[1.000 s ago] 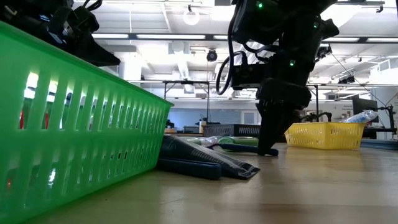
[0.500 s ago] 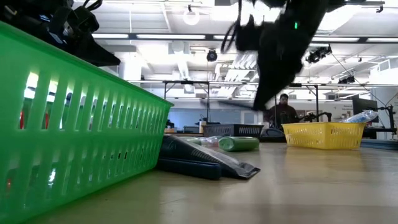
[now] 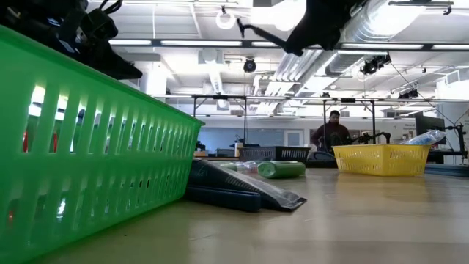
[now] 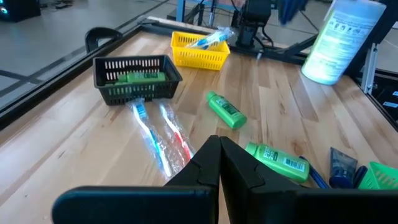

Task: Pick & Place Travel size toiletries
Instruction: Put the right razor into the green bin

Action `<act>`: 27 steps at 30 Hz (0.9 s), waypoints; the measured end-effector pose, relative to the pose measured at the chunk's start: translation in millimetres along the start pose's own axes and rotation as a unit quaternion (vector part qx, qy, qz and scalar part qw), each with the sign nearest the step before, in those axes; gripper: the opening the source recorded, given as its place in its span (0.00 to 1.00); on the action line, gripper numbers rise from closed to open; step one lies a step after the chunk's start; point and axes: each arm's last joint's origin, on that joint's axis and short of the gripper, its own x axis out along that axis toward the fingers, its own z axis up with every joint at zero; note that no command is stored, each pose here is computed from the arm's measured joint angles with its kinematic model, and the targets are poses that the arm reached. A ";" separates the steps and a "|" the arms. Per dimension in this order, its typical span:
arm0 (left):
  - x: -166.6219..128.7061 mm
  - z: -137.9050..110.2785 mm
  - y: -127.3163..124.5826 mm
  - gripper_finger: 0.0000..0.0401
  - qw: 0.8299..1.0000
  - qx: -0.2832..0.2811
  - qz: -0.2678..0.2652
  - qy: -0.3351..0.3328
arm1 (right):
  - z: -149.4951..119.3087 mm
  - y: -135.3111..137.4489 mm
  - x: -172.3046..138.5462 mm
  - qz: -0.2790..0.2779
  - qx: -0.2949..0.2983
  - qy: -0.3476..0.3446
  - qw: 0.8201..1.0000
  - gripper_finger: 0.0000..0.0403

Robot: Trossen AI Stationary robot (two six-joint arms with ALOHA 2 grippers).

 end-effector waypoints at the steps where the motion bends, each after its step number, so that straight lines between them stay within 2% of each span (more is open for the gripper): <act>1: 0.7 -0.5 0.2 0.00 1.000 -0.004 0.000 0.003 | 2.1 -4.0 -4.6 0.002 -0.001 -0.006 1.000 0.06; 7: 4.6 -3.0 1.0 0.00 1.000 -0.010 0.000 0.018 | 11.4 -24.1 -22.8 0.011 0.004 -0.037 0.999 0.06; 15: 5.9 -3.7 1.3 0.00 1.000 -0.010 0.001 0.022 | 14.6 -41.0 -22.6 0.013 -0.014 -0.037 0.999 0.06; 19: 5.9 -3.7 1.3 0.00 0.999 0.039 0.000 0.022 | 15.5 -47.2 -21.9 0.020 -0.024 -0.036 0.999 0.06; 21: 5.9 -3.7 1.3 0.01 0.999 0.047 0.000 0.022 | 15.9 -50.3 -21.7 0.022 -0.027 -0.035 0.999 0.06; 24: 6.0 -3.4 1.3 0.04 0.999 0.046 0.000 0.021 | 16.4 -55.0 -21.4 0.022 -0.031 -0.035 0.999 0.07; 27: 6.0 -2.8 1.2 0.13 0.999 0.033 0.000 0.018 | 16.9 -58.7 -21.3 0.025 -0.029 -0.035 0.999 0.07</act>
